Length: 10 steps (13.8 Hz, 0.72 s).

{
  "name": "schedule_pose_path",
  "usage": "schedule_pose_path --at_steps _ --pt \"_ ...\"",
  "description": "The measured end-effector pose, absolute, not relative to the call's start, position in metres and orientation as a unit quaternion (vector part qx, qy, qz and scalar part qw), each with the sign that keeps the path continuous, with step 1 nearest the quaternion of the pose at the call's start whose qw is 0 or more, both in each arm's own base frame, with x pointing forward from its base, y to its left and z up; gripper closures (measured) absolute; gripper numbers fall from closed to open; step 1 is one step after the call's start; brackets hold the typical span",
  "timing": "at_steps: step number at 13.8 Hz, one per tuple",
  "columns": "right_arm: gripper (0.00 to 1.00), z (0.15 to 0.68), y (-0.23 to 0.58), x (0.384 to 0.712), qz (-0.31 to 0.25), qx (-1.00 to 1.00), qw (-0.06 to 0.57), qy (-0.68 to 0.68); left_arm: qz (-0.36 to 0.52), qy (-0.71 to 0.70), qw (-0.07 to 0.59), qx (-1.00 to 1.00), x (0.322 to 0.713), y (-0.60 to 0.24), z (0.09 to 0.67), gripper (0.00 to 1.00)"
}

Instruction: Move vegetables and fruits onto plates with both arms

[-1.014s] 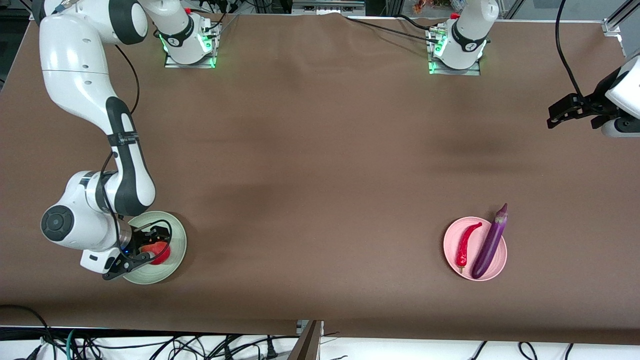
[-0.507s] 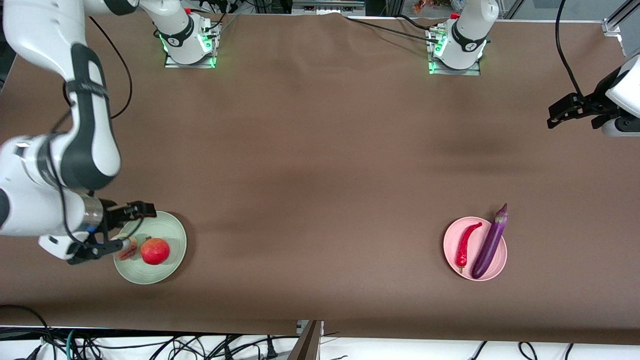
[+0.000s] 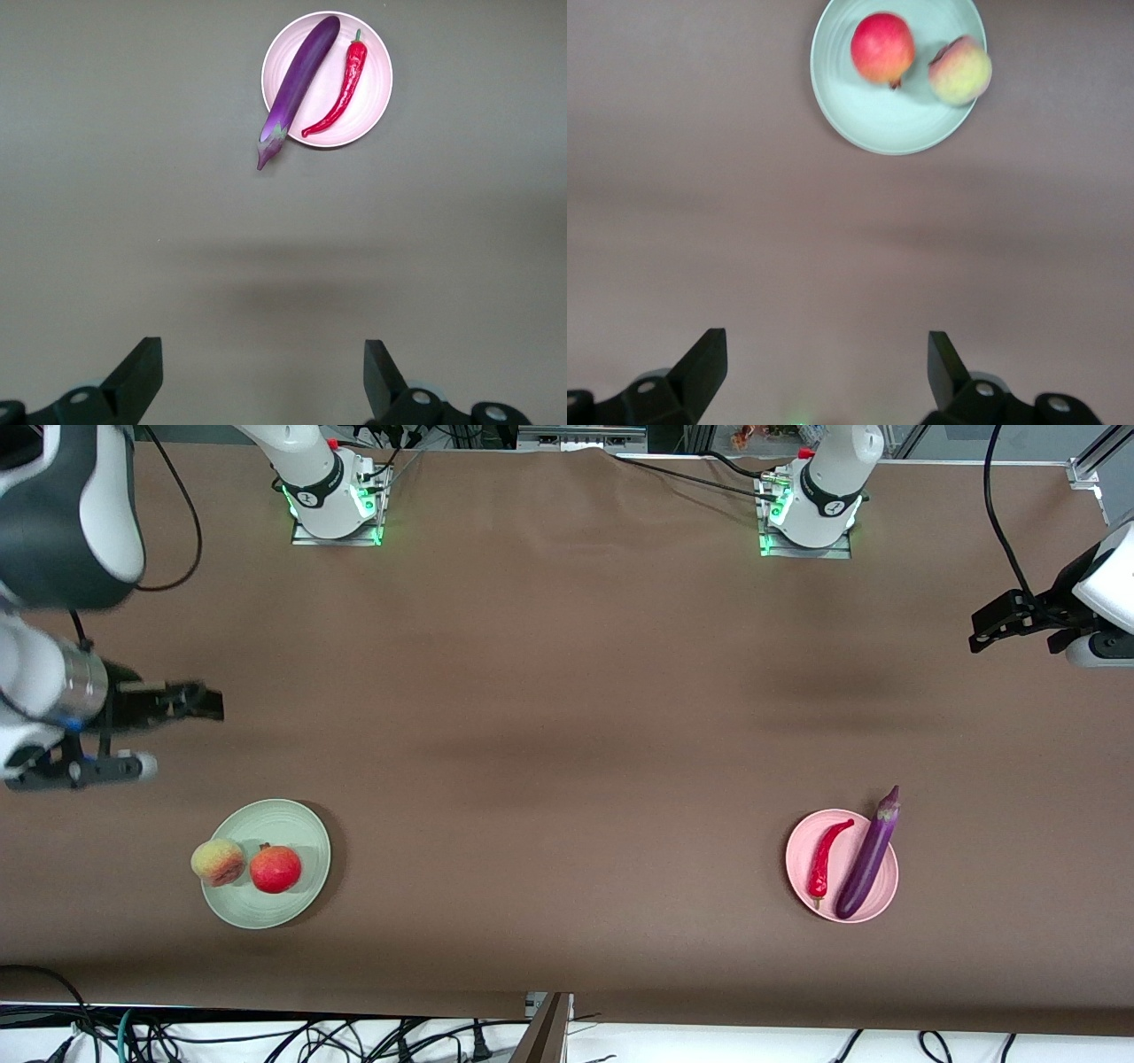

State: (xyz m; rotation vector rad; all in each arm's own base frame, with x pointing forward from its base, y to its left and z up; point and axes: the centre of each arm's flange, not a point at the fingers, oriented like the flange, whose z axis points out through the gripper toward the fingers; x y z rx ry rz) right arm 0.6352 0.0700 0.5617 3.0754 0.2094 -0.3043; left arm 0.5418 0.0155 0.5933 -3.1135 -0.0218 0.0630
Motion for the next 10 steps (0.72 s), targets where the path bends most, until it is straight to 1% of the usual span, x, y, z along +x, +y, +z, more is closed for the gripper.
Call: schedule_pose_path --at_steps 2,5,7,10 --pt "0.00 0.580 0.078 0.605 -0.098 0.992 0.023 0.080 0.020 -0.007 0.014 -1.000 0.542 0.015 0.593 0.00" --pt "0.00 0.617 0.074 0.574 -0.075 0.994 0.023 0.079 0.020 -0.007 0.014 -1.000 0.542 0.015 0.593 0.00" --pt "0.00 0.620 0.066 0.563 -0.076 0.994 0.023 0.072 0.020 -0.007 0.014 -1.000 0.542 0.015 0.593 0.00" --pt "0.00 0.603 0.052 0.558 -0.096 0.994 0.024 0.053 0.020 -0.007 0.014 -1.000 0.542 0.015 0.593 0.00"
